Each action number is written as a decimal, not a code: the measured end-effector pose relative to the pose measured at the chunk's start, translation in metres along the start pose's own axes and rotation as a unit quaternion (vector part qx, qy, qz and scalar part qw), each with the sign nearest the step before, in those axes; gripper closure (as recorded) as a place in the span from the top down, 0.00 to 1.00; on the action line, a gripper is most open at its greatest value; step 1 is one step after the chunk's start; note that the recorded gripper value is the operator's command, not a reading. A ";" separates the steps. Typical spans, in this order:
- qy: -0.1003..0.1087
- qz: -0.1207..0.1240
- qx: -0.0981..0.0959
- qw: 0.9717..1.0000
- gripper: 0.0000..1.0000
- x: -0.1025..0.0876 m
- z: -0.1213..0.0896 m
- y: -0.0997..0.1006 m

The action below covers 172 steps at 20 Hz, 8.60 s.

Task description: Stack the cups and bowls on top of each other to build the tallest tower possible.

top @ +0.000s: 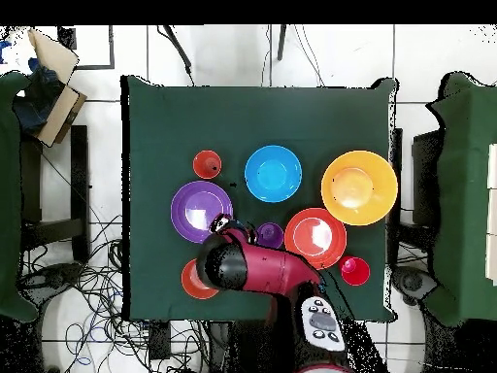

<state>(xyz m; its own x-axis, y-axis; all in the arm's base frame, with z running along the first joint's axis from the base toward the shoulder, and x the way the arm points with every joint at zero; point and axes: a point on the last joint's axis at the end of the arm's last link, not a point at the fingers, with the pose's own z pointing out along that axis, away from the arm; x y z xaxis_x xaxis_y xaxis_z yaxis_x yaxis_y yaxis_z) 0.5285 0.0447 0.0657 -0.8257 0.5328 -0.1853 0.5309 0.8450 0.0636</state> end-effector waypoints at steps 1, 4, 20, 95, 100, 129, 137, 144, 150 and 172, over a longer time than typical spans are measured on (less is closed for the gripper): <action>-0.001 -0.001 0.000 1.000 1.00 -0.001 -0.003 0.000; -0.006 -0.002 0.000 1.000 1.00 -0.006 -0.013 0.003; -0.007 -0.001 0.001 1.000 1.00 -0.010 -0.023 0.003; -0.028 -0.013 0.072 0.997 1.00 0.034 0.041 -0.058; -0.043 -0.017 0.067 0.997 1.00 0.035 0.049 -0.059; -0.068 -0.015 0.051 0.996 1.00 0.042 0.078 -0.073; -0.050 0.011 0.024 0.998 1.00 0.033 0.084 -0.091; -0.044 0.021 0.008 0.999 1.00 0.029 0.087 -0.092; -0.036 0.010 0.002 0.999 1.00 0.036 0.080 -0.077; 0.017 -0.020 0.037 0.999 1.00 0.051 0.031 -0.032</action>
<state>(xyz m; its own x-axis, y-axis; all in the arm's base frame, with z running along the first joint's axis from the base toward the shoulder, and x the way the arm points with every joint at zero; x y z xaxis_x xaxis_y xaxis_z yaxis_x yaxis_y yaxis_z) 0.4750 0.0433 0.0233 -0.8518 0.5012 -0.1526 0.5091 0.8606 -0.0154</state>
